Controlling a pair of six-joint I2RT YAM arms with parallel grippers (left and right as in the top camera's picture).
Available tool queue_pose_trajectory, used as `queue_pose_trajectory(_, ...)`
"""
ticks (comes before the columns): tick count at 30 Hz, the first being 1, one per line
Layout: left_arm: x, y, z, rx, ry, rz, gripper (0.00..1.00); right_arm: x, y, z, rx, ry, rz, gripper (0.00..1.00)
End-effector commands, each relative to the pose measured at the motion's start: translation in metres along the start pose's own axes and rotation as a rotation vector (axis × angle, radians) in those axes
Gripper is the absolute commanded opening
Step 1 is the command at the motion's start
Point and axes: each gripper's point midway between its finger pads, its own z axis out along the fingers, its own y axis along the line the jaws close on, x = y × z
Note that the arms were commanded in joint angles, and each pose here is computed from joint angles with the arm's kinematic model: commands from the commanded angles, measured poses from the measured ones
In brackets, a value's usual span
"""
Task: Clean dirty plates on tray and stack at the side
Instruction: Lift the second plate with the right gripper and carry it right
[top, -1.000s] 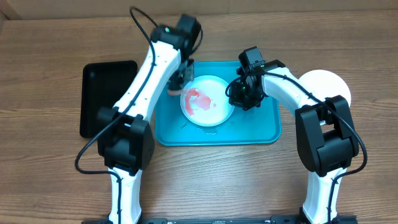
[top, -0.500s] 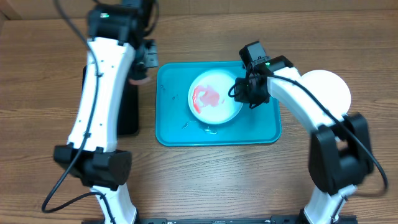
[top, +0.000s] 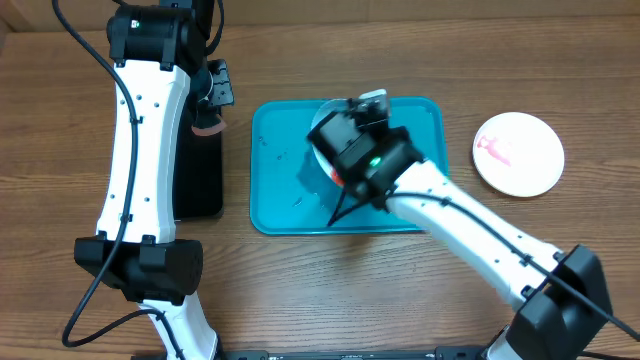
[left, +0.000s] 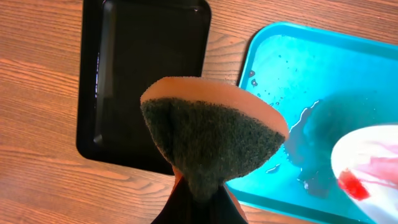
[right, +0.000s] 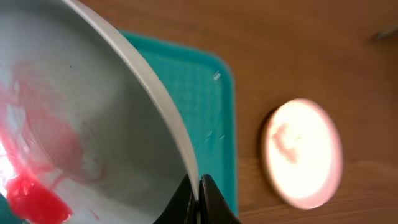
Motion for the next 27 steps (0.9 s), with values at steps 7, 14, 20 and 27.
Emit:
queue_pose_trajectory(7,-0.001,-0.002,-0.006,0.02,-0.016,0.025,0.04,-0.045,-0.038,-0.067,0.398,-0.356,-0.04,0.04)
queue_pose_trajectory(14,-0.001,-0.002,-0.006,0.019,-0.016,0.025,0.04,-0.054,-0.044,-0.096,0.513,-0.471,-0.048,0.04)
queue_pose_trajectory(20,-0.001,-0.002,-0.006,0.019,-0.016,0.025,0.04,-0.055,-0.044,-0.101,0.527,-0.487,-0.049,0.04)
queue_pose_trajectory(27,-0.001,-0.002,-0.006,0.019,-0.016,0.025,0.04,-0.054,-0.037,-0.095,0.474,-0.471,-0.021,0.04)
